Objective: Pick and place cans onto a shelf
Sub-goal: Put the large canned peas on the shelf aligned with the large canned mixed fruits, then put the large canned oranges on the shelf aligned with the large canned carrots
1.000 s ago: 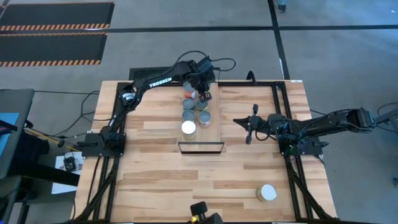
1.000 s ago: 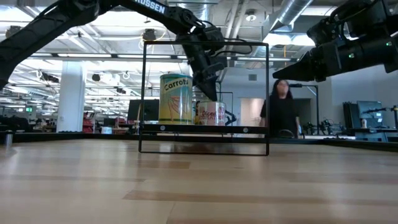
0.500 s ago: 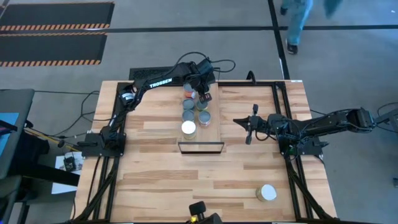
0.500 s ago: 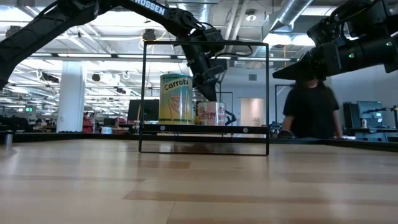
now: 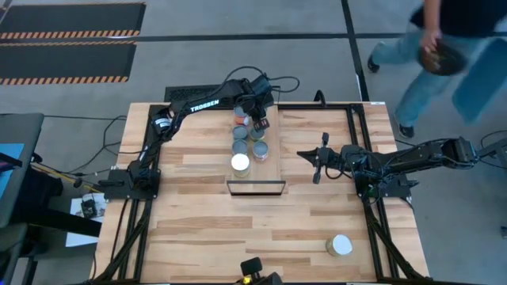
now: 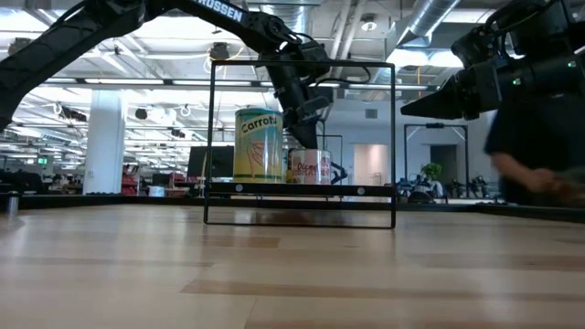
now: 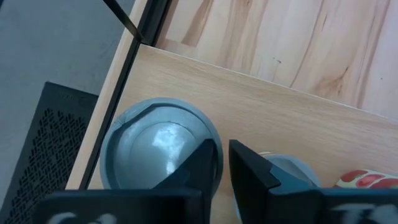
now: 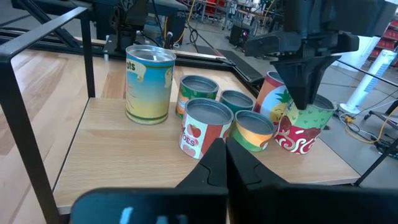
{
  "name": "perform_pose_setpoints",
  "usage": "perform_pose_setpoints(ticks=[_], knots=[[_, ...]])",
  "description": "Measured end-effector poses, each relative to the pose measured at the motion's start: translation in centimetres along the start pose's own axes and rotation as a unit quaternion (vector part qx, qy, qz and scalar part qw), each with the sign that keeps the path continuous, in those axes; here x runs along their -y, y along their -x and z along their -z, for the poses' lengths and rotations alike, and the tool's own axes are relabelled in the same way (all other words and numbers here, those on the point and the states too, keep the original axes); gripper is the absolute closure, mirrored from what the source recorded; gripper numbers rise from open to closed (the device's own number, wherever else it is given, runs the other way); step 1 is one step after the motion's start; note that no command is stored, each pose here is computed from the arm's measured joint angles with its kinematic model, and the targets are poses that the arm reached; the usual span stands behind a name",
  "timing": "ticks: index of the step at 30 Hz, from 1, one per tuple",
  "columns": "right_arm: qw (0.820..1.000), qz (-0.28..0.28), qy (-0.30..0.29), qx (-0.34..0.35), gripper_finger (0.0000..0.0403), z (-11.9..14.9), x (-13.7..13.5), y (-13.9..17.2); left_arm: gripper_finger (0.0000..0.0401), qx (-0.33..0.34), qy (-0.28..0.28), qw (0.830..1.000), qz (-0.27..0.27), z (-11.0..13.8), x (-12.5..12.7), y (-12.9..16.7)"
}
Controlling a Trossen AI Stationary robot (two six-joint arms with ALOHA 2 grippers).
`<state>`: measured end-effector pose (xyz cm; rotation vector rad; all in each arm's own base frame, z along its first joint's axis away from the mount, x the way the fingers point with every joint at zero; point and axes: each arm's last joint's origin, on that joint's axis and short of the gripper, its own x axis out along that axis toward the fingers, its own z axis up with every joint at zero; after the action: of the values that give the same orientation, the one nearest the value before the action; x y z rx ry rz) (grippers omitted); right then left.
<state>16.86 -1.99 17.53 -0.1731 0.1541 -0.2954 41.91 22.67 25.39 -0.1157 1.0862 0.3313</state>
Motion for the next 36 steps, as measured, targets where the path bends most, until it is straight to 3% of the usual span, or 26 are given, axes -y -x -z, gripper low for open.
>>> perform_pose_setpoints(ticks=[7, 12, 16, 21, 25, 31, 36], knots=[[1.0, 0.0, 0.0, 0.0, 0.0398, 0.0, 0.0, 0.0, 0.0318, -0.003, -0.005, 1.0, 0.0, -0.2, 0.0, 0.6], [1.0, 0.0, 0.001, 0.0, 0.0398, 0.0, 0.0, 0.0, 0.0311, 0.02, -0.016, 1.0, -0.001, -1.3, 0.5, 2.6], [1.0, 0.0, 0.003, -0.001, 0.0398, 0.0, 0.0, 0.0, 0.0326, 0.036, -0.04, 0.999, 0.009, -1.9, 2.4, 4.1], [1.0, 0.0, 0.01, -0.002, 0.0398, 0.0, 0.0, 0.0, 0.0374, 0.063, -0.079, 0.995, 0.027, -2.3, 6.0, 4.8], [1.0, -0.001, 0.012, -0.009, 0.0398, 0.2, 0.0, 0.0, 0.0396, 0.118, -0.095, 0.988, 0.042, -2.5, 8.5, 5.1], [1.0, -0.002, 0.012, -0.009, 0.0398, 0.2, 0.0, 0.0, 0.0396, 0.181, -0.093, 0.977, 0.056, -1.0, 11.1, 5.6], [1.0, -0.01, 0.011, -0.004, 0.0398, 0.1, -0.1, 0.0, 0.04, 0.246, -0.081, 0.964, 0.066, 1.9, 12.4, 6.6]])
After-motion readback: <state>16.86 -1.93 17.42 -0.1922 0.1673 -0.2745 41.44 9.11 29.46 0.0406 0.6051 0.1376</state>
